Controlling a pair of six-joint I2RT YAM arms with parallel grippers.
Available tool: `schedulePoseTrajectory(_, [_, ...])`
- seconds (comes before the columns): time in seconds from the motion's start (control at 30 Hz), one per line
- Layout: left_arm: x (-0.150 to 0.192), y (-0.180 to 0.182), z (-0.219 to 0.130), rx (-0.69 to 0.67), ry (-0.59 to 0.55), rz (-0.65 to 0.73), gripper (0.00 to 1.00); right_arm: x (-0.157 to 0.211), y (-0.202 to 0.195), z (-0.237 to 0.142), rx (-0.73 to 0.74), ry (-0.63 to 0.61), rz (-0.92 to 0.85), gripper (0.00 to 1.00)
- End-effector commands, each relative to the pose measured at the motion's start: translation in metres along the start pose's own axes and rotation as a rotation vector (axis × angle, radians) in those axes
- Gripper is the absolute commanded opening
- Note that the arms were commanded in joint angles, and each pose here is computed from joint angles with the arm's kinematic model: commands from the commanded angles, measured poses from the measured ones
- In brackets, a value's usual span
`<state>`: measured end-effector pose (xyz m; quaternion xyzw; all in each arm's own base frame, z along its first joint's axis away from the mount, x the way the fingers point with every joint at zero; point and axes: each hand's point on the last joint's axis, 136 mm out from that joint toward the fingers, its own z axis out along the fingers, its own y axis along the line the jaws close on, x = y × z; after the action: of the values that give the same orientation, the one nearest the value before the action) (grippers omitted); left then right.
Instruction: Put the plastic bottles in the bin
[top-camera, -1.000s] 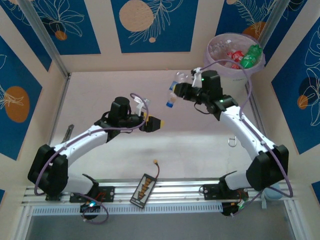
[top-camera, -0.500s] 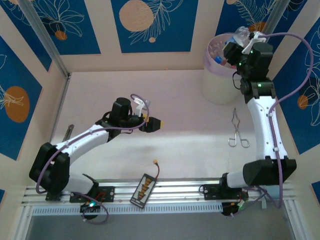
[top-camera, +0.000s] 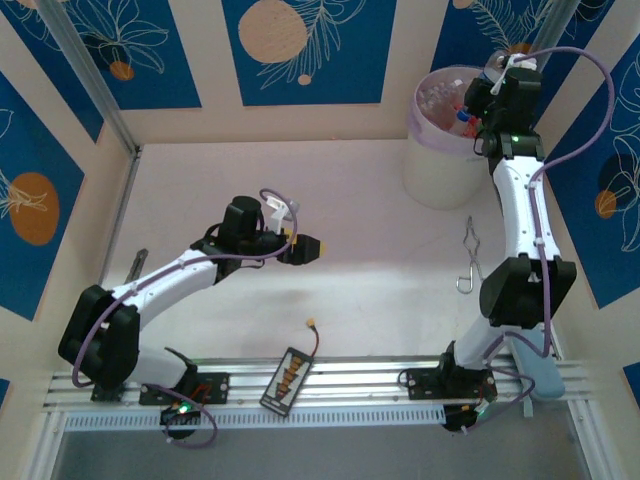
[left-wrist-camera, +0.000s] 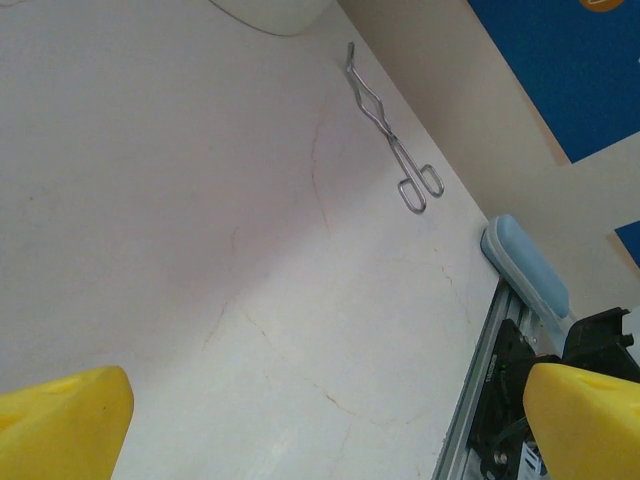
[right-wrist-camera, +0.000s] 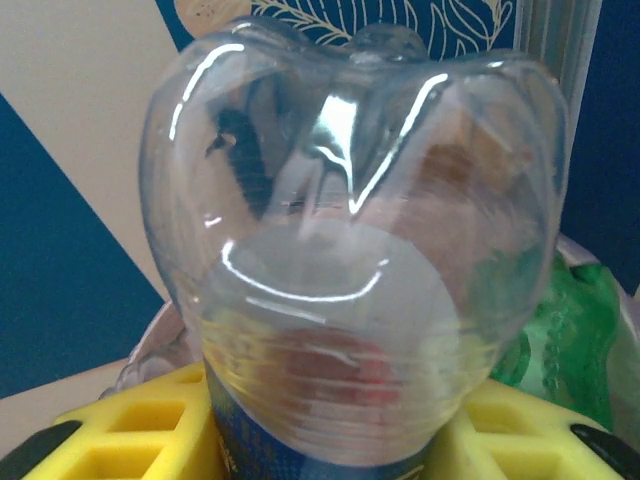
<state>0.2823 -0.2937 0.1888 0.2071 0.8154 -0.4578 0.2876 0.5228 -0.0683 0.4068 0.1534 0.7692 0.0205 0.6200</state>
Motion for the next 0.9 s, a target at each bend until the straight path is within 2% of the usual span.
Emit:
schedulePoseTrajectory(0.0, [0.002, 0.005, -0.004, -0.02, -0.002, -0.003, 1.0, -0.01, -0.002, 0.009, 0.0, -0.003, -0.029, 0.45])
schedulePoseTrajectory(0.17, [0.004, 0.008, -0.004, -0.029, 0.002, -0.007, 1.0, 0.007, -0.003, 0.028, 0.001, 0.058, -0.031, 0.52])
schedulePoseTrajectory(0.43, [0.006, 0.012, -0.006, -0.04, 0.001, -0.012, 1.0, 0.021, -0.006, 0.04, 0.009, 0.099, -0.023, 0.62])
schedulePoseTrajectory(0.57, [0.004, 0.013, -0.006, -0.04, -0.001, -0.012, 1.0, 0.016, -0.005, 0.036, 0.006, 0.092, -0.021, 0.68])
schedulePoseTrajectory(0.87, [0.001, 0.012, -0.004, -0.033, -0.006, -0.019, 1.0, -0.018, 0.004, 0.01, -0.012, 0.034, -0.018, 0.73])
